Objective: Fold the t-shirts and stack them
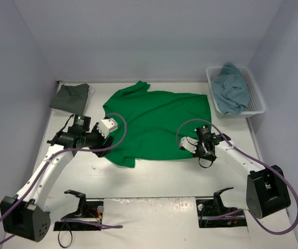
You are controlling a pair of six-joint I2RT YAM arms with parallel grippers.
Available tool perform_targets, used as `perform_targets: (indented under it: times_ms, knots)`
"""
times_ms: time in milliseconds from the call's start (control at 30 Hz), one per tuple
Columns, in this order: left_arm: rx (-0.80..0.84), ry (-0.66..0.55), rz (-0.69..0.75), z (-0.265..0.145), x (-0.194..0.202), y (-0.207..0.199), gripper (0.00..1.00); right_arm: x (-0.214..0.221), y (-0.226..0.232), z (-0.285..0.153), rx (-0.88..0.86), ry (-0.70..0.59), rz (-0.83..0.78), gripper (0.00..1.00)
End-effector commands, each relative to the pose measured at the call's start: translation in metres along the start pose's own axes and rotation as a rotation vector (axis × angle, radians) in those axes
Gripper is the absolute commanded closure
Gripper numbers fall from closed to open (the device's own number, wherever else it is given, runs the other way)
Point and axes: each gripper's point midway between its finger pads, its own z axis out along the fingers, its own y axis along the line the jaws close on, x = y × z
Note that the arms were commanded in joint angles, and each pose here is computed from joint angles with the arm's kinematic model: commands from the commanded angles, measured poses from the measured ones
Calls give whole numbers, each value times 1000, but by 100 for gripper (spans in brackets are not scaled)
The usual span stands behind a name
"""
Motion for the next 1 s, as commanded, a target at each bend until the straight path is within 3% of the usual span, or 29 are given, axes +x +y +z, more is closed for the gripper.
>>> perform_targets:
  times_ms: [0, 200, 533, 667, 967]
  knots:
    - [-5, -75, 155, -14, -12, -9, 46, -1, -15, -12, 64, 15, -9, 100]
    - [97, 6, 293, -5, 10, -34, 44, -2, -18, -13, 71, 14, 3, 100]
    - [36, 157, 450, 34, 26, -8, 41, -13, -24, -17, 72, -25, 46, 100]
    - [13, 166, 523, 52, 28, -13, 41, -22, -27, -19, 69, -58, 73, 100]
    - [53, 186, 542, 68, 36, -23, 40, -18, -26, -19, 75, -44, 73, 100]
